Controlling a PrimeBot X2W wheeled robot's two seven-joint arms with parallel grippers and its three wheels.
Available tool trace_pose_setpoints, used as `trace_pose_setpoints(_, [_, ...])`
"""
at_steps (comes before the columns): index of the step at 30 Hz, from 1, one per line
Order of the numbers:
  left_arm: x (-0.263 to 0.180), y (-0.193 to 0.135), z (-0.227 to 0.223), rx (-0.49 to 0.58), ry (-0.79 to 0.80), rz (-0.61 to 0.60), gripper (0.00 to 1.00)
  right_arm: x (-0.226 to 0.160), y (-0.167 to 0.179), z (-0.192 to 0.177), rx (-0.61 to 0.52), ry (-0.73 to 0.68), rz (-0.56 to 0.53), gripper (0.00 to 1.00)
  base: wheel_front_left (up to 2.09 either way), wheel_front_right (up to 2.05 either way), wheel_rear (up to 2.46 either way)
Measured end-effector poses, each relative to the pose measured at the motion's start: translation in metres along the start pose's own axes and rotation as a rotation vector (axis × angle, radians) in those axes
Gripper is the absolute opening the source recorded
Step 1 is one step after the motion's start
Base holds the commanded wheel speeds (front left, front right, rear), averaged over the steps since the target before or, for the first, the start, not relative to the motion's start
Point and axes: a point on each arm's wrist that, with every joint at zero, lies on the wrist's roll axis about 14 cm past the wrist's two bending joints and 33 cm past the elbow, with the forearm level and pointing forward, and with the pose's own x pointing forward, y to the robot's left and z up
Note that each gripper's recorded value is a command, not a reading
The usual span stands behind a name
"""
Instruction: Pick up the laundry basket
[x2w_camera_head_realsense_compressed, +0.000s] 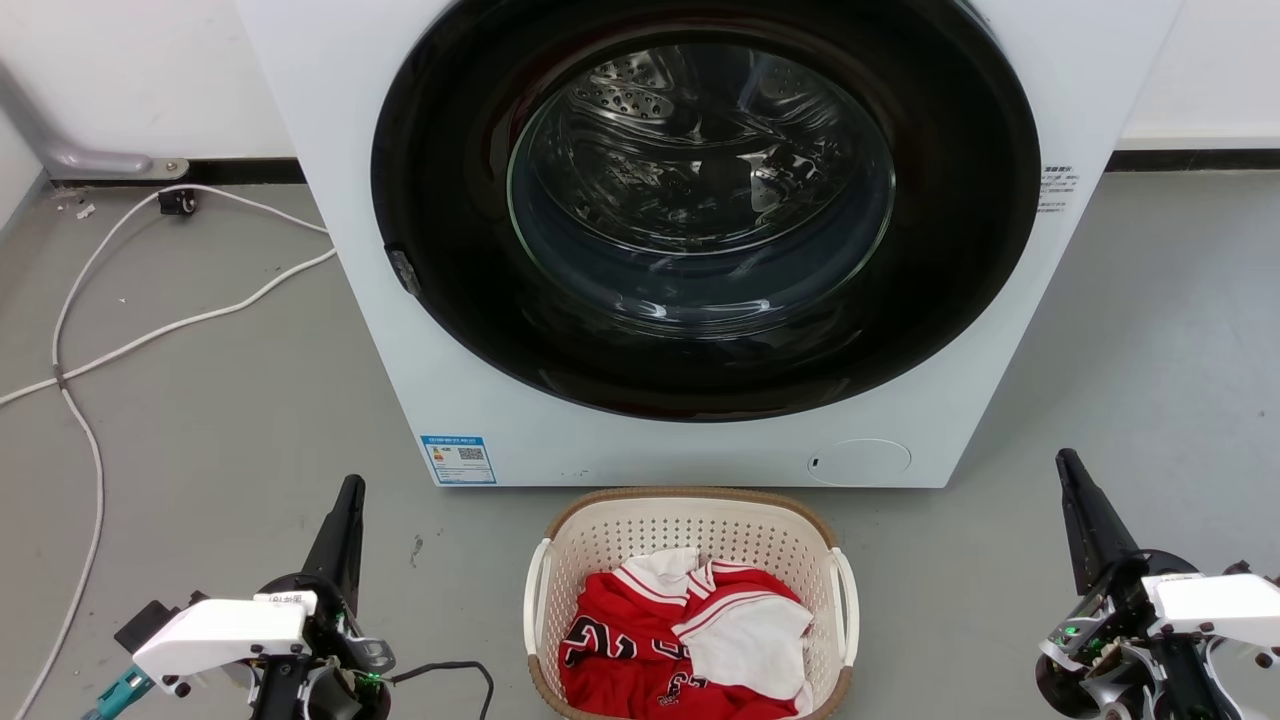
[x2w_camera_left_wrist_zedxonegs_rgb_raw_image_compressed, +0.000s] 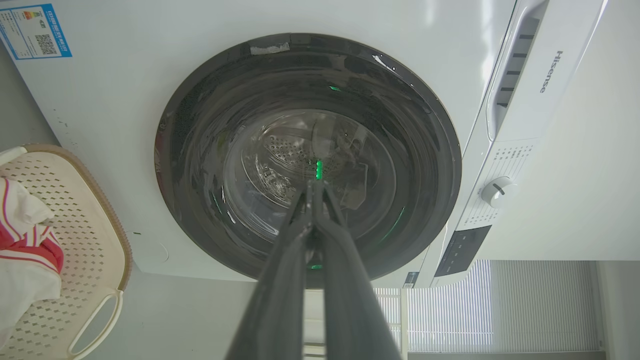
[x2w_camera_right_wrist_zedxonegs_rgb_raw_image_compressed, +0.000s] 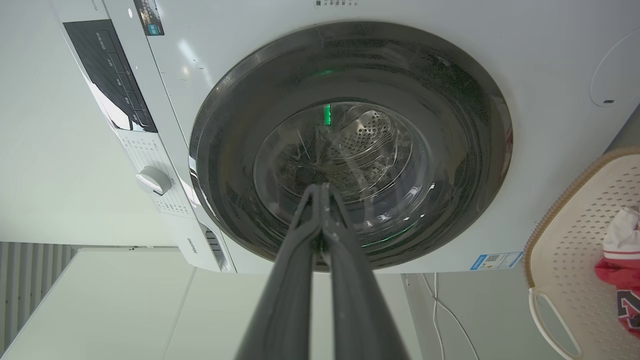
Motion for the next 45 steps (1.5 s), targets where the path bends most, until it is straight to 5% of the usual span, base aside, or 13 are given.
trace_pose_setpoints(23, [0.0, 0.0, 0.0, 0.0, 0.0, 0.0, 0.0, 0.0, 0.0, 0.0, 0.0, 0.0, 0.0, 0.0, 0.0, 0.0, 0.0])
trace_pose_setpoints(24, [-0.001, 0.002, 0.0, -0.001, 0.0, 0.007, 1.0, -0.001, -0.002, 0.0, 0.0, 0.0, -0.007, 1.0, 0.0, 0.0, 0.0])
trace_pose_setpoints(35, [-0.011, 0.021, 0.002, 0.057, -0.024, 0.064, 1.0, -0.012, -0.026, 0.004, -0.049, -0.029, -0.079, 1.0, 0.0, 0.0, 0.0])
trace_pose_setpoints(45, [-0.007, 0.006, 0.002, 0.253, -0.038, 0.03, 1.0, -0.009, -0.009, 0.006, -0.29, -0.04, -0.039, 1.0, 0.0, 0.0, 0.0])
